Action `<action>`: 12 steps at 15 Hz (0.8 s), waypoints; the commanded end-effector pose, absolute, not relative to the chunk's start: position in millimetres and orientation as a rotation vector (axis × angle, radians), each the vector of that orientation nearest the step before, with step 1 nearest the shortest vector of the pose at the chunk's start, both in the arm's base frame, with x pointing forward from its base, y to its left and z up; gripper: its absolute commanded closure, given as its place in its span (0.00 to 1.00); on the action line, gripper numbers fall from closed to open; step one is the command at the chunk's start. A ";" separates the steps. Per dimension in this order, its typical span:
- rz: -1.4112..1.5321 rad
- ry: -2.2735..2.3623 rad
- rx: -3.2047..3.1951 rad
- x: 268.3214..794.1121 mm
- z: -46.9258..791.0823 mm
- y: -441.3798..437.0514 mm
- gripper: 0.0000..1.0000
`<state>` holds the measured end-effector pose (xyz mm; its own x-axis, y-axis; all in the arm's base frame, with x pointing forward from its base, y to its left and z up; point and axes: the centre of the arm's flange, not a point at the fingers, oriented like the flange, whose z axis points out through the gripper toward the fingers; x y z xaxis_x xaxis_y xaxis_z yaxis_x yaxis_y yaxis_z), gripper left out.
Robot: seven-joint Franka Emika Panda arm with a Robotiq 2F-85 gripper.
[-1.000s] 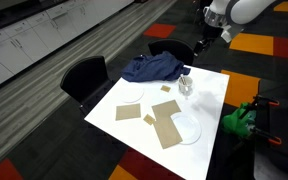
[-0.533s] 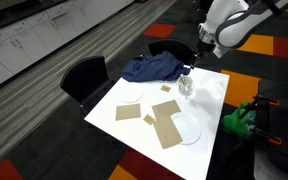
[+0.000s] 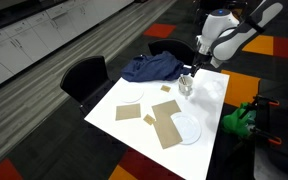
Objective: Remove the marker from the cup and put it on the table
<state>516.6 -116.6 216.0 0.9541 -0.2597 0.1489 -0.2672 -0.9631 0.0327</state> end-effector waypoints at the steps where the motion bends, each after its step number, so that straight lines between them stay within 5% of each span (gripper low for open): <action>1: 0.220 -0.412 3.053 517.0 215.1 -116.7 0.00; 7: 0.221 -0.421 3.040 518.5 207.7 -114.1 0.00; 8: 0.216 -0.422 3.041 518.7 204.7 -113.1 0.13; 12: 0.182 -0.395 3.049 521.1 190.6 -104.8 0.27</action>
